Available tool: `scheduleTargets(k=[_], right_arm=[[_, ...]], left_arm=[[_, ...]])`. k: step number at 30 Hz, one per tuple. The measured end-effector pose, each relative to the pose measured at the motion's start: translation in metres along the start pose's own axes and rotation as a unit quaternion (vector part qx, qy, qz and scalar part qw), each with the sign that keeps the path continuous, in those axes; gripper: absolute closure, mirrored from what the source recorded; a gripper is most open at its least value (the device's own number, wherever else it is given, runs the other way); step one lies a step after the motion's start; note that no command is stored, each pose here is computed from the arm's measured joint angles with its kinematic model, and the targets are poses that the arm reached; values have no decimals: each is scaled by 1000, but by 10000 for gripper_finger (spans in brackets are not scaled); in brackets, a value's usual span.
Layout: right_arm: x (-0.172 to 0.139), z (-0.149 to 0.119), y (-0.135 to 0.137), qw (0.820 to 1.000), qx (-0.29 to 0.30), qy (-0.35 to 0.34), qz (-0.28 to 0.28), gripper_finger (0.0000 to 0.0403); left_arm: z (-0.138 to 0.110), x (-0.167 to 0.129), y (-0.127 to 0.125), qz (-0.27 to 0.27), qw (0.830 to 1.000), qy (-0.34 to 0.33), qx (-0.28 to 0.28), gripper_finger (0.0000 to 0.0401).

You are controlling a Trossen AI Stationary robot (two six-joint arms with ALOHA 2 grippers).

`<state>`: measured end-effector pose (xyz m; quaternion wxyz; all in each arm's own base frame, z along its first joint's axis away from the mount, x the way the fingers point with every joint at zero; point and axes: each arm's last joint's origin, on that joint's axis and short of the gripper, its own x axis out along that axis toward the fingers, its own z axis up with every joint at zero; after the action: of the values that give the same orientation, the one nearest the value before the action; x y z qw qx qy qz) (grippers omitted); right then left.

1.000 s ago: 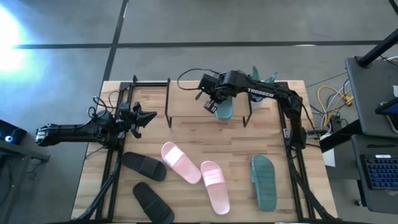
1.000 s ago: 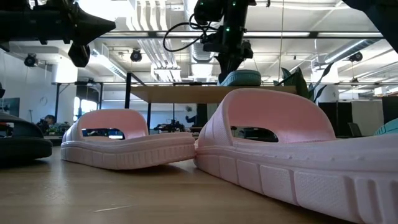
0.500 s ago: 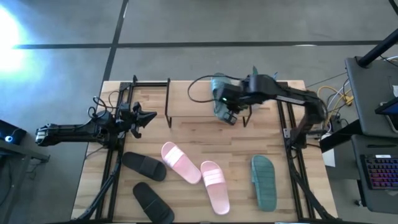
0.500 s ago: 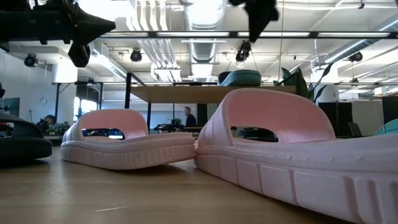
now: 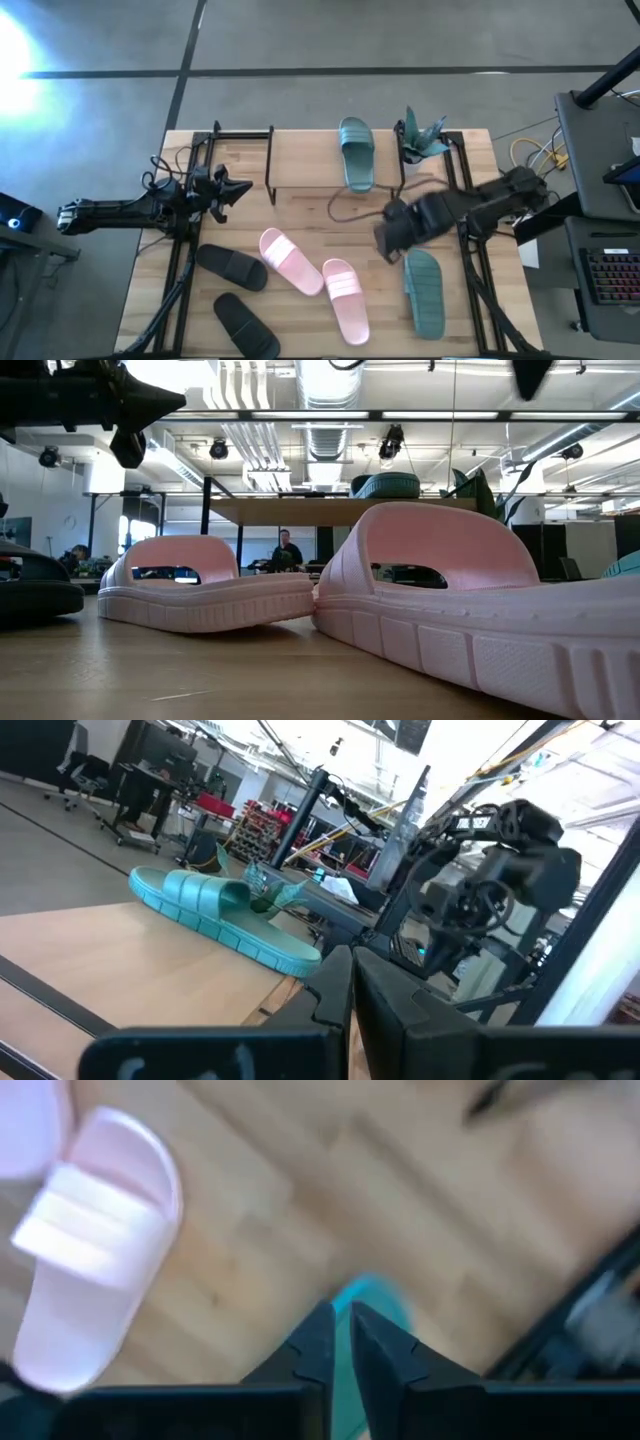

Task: Pick and place slides into the shelf
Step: Put the green slide on the shelf

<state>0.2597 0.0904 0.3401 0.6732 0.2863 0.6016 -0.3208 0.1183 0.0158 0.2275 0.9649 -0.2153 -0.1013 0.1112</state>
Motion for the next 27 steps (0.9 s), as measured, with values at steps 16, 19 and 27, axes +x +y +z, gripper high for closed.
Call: scheduleTargets(k=[16, 19, 27], right_arm=[[44, -107, 68, 973, 173, 151, -7, 168], [56, -115, 83, 971, 182, 152, -17, 150], [97, -122, 112, 968, 133, 154, -147, 142]], left_arm=[[-14, 5, -1, -70, 993, 96, 5, 401], [-17, 6, -2, -91, 989, 116, 5, 401], [-20, 6, -3, -121, 983, 132, 39, 401]])
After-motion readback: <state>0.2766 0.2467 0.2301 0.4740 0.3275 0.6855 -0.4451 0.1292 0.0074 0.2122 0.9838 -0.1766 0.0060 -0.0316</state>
